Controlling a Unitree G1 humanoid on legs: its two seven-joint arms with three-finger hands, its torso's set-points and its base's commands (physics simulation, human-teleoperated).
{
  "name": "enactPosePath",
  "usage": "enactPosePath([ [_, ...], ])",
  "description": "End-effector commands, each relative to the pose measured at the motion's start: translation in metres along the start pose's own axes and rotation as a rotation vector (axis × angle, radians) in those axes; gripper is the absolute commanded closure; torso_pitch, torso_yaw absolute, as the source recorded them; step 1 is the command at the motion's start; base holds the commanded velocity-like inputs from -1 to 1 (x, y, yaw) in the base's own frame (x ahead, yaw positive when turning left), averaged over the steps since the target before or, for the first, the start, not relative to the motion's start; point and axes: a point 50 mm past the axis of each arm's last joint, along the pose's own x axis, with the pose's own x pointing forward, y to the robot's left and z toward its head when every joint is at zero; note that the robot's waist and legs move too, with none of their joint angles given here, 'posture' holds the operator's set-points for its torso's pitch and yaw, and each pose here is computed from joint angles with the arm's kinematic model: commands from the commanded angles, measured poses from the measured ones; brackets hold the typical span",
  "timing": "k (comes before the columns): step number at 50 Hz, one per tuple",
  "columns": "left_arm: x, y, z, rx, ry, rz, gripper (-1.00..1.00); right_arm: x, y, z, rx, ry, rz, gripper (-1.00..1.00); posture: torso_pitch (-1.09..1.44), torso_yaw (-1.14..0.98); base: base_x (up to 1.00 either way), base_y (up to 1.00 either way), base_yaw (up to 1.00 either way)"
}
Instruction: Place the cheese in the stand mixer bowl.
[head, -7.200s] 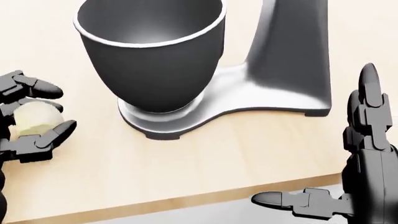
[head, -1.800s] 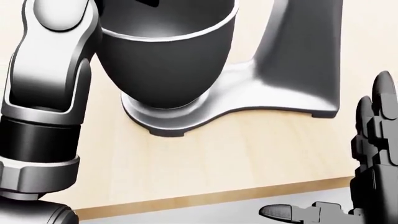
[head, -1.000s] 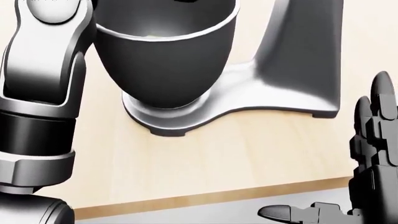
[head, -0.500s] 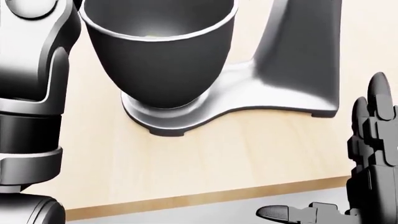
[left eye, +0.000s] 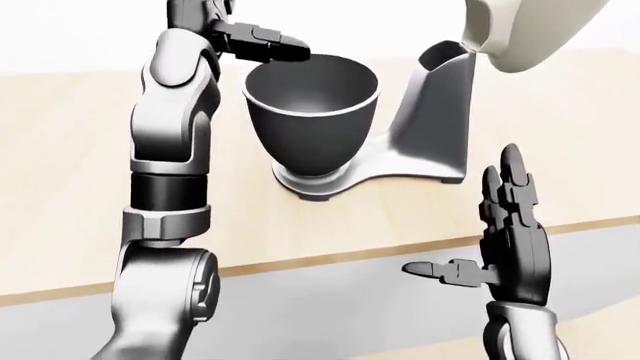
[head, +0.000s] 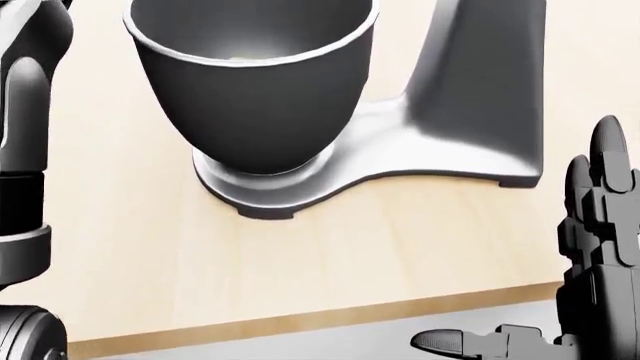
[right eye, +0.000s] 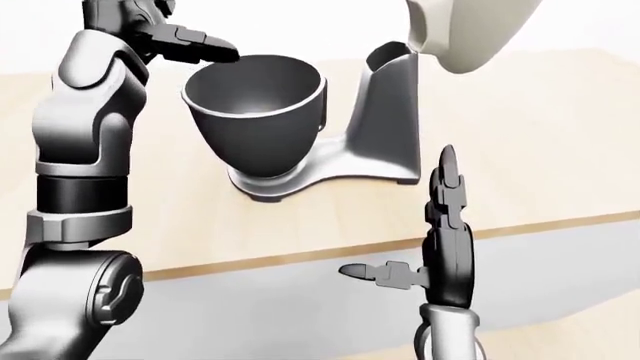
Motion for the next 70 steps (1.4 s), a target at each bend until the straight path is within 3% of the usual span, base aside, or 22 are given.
enactPosePath([
  [1,0.0,0.003,0.027,0.008,-0.105,0.006,-1.0,0.001,-0.001,0.014,0.003,-0.079,-0.007,-1.0,0.0,0.0,0.0,0.0,0.0],
  [31,-0.018,0.057,0.017,0.119,-0.084,0.086,-1.0,0.002,0.0,0.015,0.002,-0.078,-0.006,-1.0,0.0,0.0,0.0,0.0,0.0],
  [42,-0.034,0.082,0.012,0.192,-0.045,0.116,-1.0,0.002,0.001,0.013,0.002,-0.075,-0.003,-1.0,0.0,0.0,0.0,0.0,0.0],
  [43,-0.047,0.097,0.008,0.214,-0.036,0.149,-1.0,0.002,0.001,0.013,0.002,-0.075,-0.001,-1.0,0.0,0.0,0.0,0.0,0.0],
  [45,-0.05,0.101,0.006,0.217,-0.029,0.157,-1.0,0.002,0.001,0.013,0.002,-0.074,-0.001,-1.0,0.0,0.0,0.0,0.0,0.0],
  [70,-0.074,0.114,-0.001,0.24,-0.025,0.195,-1.0,0.003,0.002,0.013,0.004,-0.07,0.001,-1.0,0.0,0.0,0.0,0.0,0.0],
])
